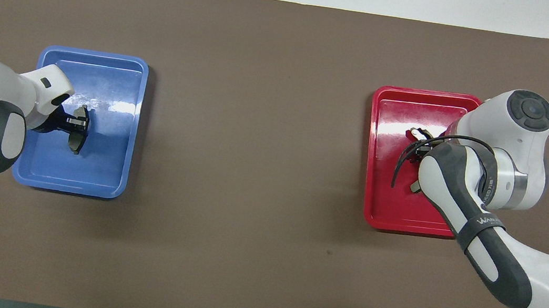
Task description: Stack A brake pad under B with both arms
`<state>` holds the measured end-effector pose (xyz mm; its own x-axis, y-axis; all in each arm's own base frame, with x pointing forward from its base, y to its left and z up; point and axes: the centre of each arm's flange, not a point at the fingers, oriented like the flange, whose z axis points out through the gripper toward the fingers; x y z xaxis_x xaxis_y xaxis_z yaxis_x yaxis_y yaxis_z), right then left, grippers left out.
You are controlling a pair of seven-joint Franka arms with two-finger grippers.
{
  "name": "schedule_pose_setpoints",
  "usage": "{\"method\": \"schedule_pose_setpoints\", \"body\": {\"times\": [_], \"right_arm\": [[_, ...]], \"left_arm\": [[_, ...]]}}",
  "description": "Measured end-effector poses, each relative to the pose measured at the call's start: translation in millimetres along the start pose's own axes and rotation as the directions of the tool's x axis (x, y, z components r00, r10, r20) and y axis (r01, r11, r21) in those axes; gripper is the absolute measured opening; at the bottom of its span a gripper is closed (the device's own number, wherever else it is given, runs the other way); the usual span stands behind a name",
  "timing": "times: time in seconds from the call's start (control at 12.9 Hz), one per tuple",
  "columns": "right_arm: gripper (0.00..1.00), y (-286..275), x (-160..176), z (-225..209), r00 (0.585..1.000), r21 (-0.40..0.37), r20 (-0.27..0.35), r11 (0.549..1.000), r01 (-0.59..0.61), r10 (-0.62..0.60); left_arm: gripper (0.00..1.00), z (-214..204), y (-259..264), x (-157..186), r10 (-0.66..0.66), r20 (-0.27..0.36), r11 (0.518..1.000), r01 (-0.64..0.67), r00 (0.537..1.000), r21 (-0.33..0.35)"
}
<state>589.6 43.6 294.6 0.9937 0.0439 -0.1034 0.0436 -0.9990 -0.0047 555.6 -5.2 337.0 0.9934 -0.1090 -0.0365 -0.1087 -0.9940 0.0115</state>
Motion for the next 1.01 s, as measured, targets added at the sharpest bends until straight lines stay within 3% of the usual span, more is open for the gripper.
{"method": "schedule_pose_setpoints", "body": {"times": [0.39,0.7,1.01], "right_arm": [[0.73,2.3,-0.9,1.5,1.000,0.001,0.003,1.000,0.021,-0.021],[0.70,7.3,-0.8,1.5,1.000,0.001,0.003,1.000,0.027,-0.027],[0.65,6.1,-0.9,1.6,1.000,0.001,0.003,1.000,0.029,-0.029]], "left_arm": [[0.37,-71.2,39.1,31.5,-0.016,-0.029,1.000,0.016,0.999,-0.004],[0.37,-91.7,160.6,30.9,-0.083,-0.073,0.996,0.084,0.994,0.004],[0.37,-129.7,290.2,1.4,-0.152,-0.080,0.988,0.149,0.985,-0.037]]}}
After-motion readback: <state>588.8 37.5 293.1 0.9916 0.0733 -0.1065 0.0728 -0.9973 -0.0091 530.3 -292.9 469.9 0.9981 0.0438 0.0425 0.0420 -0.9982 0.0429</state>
